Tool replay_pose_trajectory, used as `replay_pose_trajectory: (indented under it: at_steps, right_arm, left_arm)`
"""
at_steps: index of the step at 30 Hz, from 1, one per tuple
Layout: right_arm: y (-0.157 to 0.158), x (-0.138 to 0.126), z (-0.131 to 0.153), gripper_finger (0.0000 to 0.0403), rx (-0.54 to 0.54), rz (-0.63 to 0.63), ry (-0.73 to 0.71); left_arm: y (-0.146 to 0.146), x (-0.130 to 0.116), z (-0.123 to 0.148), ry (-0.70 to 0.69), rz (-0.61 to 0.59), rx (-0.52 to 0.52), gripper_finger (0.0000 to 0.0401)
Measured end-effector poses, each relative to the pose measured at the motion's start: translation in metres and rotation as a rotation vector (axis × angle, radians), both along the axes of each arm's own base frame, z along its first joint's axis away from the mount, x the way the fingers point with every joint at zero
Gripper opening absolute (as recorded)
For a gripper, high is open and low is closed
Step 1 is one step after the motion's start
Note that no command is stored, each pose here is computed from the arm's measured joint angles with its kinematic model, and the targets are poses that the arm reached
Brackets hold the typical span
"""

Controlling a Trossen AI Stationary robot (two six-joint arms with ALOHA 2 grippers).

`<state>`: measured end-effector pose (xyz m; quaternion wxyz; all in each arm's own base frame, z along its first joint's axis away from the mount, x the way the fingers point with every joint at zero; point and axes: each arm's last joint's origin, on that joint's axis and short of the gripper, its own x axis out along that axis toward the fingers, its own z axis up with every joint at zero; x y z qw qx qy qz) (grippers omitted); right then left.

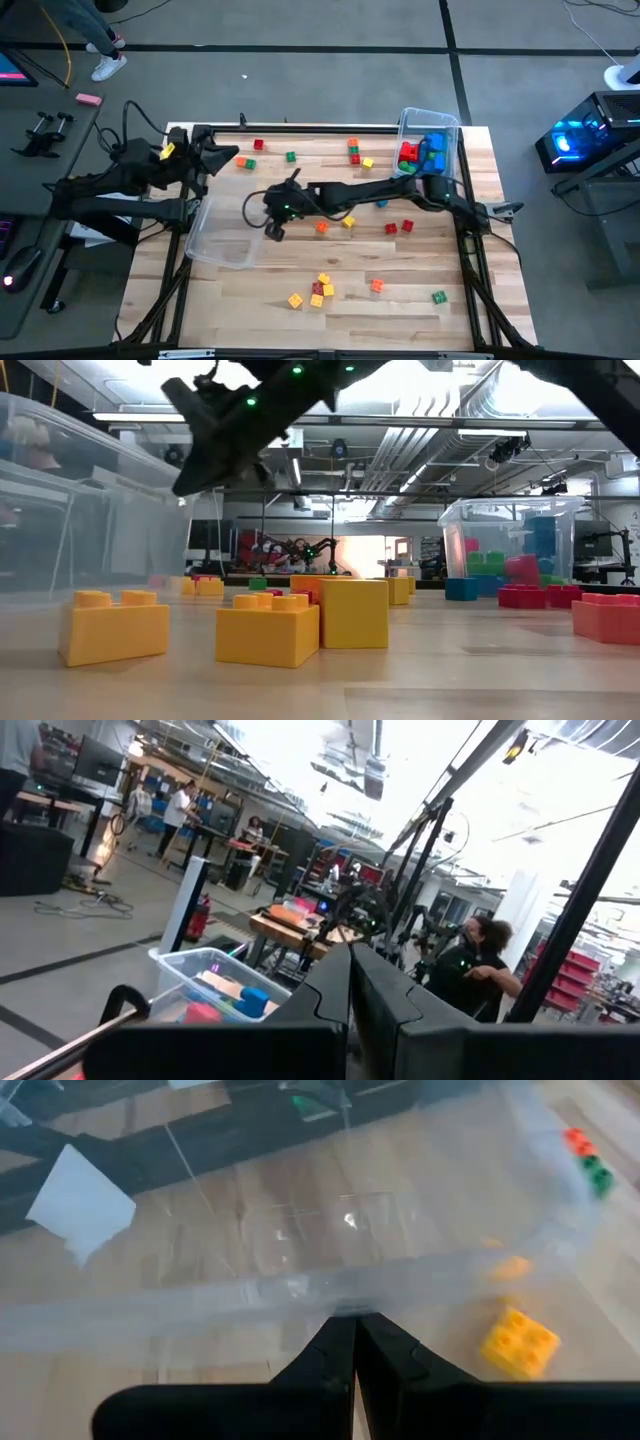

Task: Sort blocks by size
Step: Adjust the left transparent bin

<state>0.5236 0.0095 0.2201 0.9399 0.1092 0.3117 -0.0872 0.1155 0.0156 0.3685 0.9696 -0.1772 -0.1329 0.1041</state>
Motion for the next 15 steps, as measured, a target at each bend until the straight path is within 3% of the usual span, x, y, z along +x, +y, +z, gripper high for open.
replay_pose_trajectory:
  at_steps: [11,15]
  right_arm:
    - [-0.002,0.021,0.012,0.0000,-0.087,0.092,-0.037]
    - [-0.009,0.015,0.005,0.0000,-0.110,0.095,0.058]
  left_arm:
    - [-0.001,-0.012,0.004,-0.029,0.013,0.053,0.0000]
    - [-0.001,-0.014,0.004,-0.029,0.017,0.070,0.0000]
